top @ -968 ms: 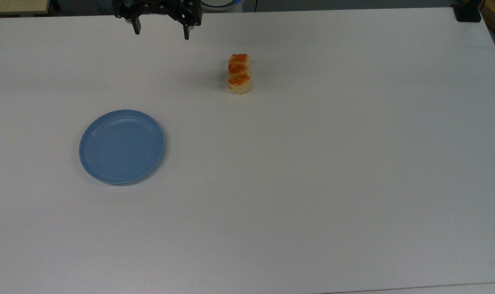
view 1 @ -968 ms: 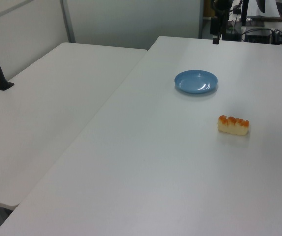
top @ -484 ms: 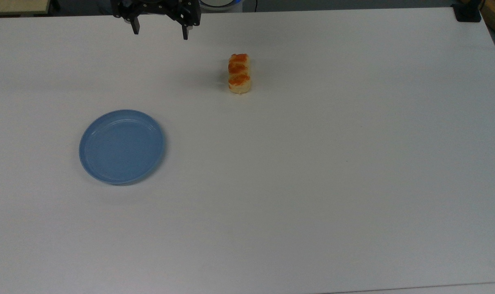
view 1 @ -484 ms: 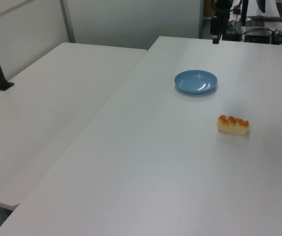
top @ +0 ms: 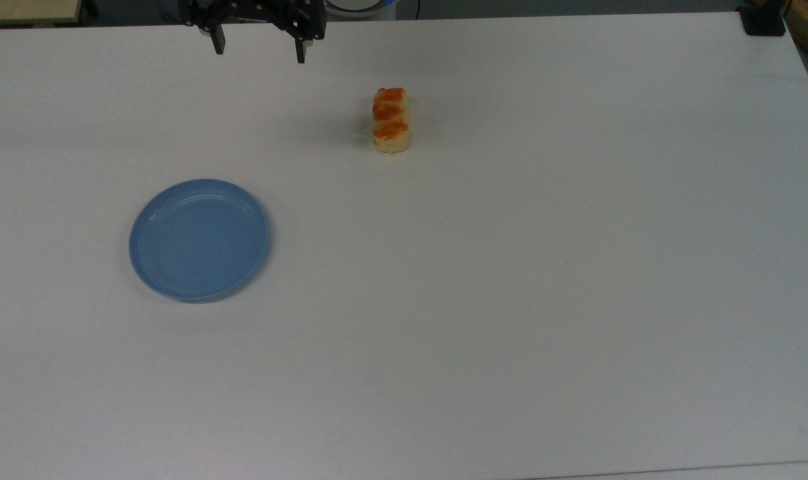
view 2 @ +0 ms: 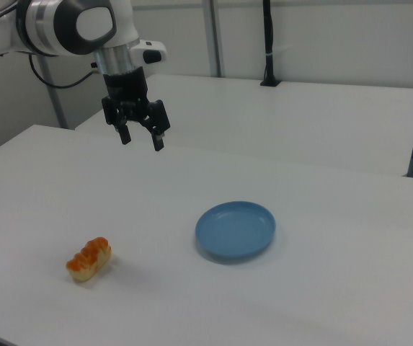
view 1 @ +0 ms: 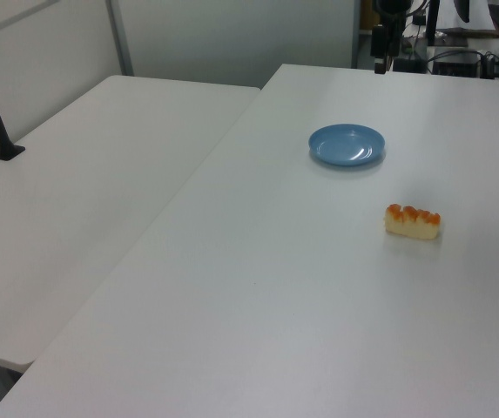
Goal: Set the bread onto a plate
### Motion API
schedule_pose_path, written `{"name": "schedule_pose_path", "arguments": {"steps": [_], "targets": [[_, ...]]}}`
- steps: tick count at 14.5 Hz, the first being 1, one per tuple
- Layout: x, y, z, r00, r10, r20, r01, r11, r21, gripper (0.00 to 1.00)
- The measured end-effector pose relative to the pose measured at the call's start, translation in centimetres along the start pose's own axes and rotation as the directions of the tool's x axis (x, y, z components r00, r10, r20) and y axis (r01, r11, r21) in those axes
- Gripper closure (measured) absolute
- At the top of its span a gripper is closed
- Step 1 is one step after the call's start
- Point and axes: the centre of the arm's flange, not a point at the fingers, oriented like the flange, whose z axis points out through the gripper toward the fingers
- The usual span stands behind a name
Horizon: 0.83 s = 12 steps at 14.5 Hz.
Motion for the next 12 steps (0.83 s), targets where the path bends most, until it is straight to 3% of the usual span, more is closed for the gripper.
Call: {"name": "schedule_pose_path", "arguments": {"steps": [6, 12], "targets": [[0.1, -1.0, 0.6, 1.000, -0.008, 0.012, 0.007, 0.999, 0.041, 0.00], [-0.6, -5.1, 4.3, 0.993, -0.076, 0.091, 0.071, 0.996, 0.056, 0.00]]}}
